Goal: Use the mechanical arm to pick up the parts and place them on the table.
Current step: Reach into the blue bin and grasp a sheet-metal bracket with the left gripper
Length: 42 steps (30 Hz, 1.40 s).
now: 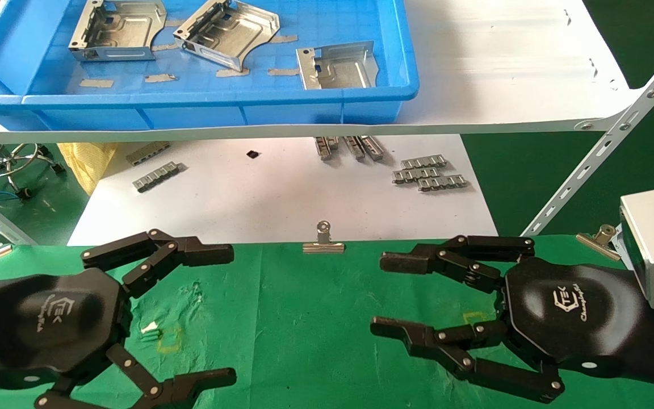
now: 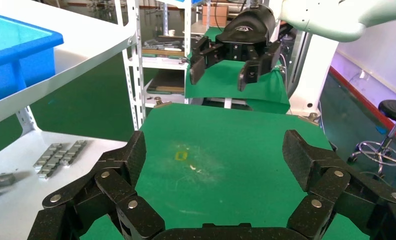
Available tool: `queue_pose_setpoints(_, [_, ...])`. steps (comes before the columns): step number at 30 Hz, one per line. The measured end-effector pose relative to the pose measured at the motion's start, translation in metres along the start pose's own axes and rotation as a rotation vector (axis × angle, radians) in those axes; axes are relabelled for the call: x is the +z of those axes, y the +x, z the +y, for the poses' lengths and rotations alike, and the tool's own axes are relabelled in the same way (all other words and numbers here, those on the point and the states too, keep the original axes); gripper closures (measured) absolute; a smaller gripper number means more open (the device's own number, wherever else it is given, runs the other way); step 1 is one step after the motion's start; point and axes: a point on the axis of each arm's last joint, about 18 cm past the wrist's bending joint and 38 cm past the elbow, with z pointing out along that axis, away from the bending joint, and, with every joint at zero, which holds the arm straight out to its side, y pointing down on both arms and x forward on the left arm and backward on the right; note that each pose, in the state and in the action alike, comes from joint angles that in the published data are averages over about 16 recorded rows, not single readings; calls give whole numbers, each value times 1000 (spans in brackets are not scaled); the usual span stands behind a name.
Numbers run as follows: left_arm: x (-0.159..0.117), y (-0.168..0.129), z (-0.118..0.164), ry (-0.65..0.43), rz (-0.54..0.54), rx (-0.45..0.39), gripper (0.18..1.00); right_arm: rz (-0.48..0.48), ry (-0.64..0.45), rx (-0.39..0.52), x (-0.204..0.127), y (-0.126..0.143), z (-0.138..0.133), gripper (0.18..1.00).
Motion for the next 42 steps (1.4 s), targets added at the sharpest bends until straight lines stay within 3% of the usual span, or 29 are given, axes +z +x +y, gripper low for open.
queue_pose_setpoints(11, [0, -4, -6, 7, -8, 14, 184, 0, 0, 0, 0, 0, 0, 771])
queue_pose_setpoints(18, [2, -30, -32, 31, -64, 63, 184, 0, 0, 0, 0, 0, 0, 890])
queue_pose_setpoints(23, [7, -74, -59, 46, -149, 97, 184, 0, 0, 0, 0, 0, 0, 941])
queue_pose_setpoints(31, [27, -172, -98, 29, -363, 87, 184, 0, 0, 0, 0, 0, 0, 980])
queue_pose_setpoints(37, [46, -235, -107, -35, -540, 42, 184, 0, 0, 0, 0, 0, 0, 987])
queue_pose_setpoints(42, [56, -268, -105, -96, -667, 11, 184, 0, 0, 0, 0, 0, 0, 987])
